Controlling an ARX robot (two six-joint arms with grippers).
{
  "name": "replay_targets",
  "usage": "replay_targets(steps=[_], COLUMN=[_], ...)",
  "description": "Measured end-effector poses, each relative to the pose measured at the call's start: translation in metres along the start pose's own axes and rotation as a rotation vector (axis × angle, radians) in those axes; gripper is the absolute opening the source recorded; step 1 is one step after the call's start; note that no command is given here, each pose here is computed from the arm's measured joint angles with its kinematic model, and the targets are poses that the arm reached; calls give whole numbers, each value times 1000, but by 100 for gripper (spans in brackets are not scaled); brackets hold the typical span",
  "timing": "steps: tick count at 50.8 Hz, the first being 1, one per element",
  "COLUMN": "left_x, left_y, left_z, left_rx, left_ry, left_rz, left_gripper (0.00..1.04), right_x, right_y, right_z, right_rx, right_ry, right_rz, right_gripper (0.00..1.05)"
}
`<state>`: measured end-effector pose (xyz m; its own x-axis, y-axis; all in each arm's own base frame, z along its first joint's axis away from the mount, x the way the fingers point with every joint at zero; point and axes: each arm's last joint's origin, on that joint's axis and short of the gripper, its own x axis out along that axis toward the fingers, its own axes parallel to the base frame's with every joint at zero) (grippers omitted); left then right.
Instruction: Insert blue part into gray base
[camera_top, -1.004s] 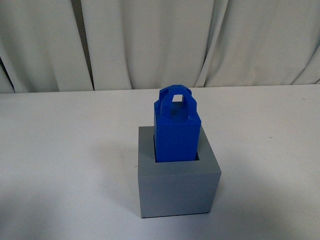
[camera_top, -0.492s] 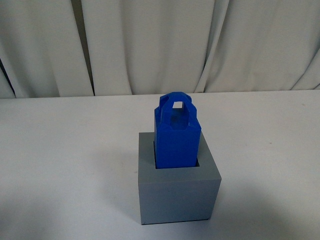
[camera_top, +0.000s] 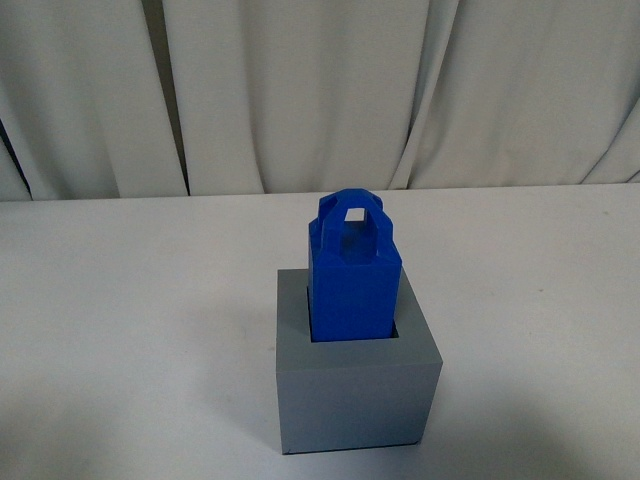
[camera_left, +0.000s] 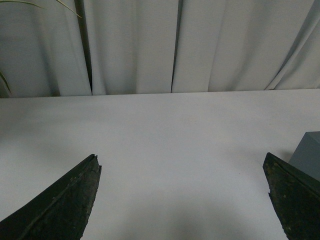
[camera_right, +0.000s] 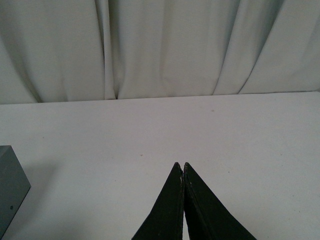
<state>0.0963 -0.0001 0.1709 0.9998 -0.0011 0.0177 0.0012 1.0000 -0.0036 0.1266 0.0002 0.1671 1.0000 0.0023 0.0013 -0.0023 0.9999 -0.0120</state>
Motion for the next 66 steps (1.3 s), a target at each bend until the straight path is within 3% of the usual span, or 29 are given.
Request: replay_targets(steps=[54,66], left_x=[0,0], left_y=[0,0], left_z=[0,0], left_rx=[0,0], left_ry=[0,0], left_rz=[0,0], left_gripper=[99,99], right_x=[-29,-29], right_y=[0,0], right_z=[-2,-2], right_rx=[0,0], right_ry=[-2,-2], right_rz=[1,1], right_gripper=[2,36])
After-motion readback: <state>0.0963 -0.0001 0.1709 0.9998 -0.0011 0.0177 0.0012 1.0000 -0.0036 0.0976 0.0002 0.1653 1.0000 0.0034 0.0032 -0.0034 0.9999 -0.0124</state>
